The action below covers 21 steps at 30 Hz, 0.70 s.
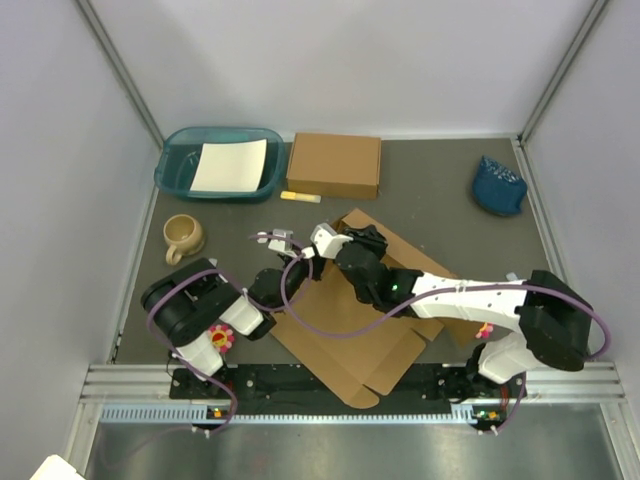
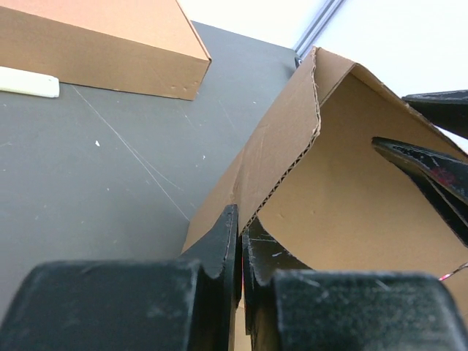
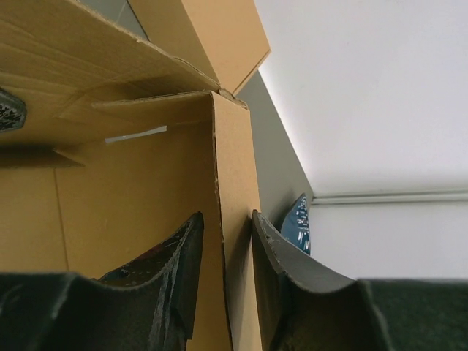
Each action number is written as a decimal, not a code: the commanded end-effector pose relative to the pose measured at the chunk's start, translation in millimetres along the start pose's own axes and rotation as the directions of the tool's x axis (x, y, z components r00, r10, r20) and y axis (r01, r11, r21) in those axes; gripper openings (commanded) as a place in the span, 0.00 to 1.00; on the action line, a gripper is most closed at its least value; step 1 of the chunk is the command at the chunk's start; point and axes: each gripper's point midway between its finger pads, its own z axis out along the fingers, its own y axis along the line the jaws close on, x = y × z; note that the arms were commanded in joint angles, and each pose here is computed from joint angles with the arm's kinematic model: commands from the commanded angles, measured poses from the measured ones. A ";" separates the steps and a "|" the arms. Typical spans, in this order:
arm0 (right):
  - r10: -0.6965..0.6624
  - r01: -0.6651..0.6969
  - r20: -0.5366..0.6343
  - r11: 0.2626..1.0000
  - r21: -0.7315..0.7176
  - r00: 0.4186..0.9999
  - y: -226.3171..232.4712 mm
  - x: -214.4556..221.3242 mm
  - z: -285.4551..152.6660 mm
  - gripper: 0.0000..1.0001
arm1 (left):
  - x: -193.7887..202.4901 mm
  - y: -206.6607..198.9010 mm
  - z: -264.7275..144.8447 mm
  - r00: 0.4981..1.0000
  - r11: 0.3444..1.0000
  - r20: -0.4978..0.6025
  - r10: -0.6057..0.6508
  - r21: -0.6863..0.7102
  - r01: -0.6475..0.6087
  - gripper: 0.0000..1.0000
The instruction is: Fold the paper box
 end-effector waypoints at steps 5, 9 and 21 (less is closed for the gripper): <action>0.027 -0.027 0.004 0.999 -0.045 1.000 -4.1 3.6 -14.1 0.31 | -4.9 -5.0 -6.3 0.999 1.000 0.024 0.021 0.013 -0.021 0.00; -0.011 0.011 -0.008 0.999 -0.038 1.000 -6.6 8.0 -15.4 0.27 | -7.0 -6.2 -4.5 0.999 0.999 0.024 0.034 0.013 -0.035 0.00; -0.026 0.025 -0.024 0.998 -0.064 0.999 0.3 21.4 -19.8 0.15 | -4.2 -17.7 -6.9 0.999 0.996 0.027 0.043 0.072 -0.045 0.01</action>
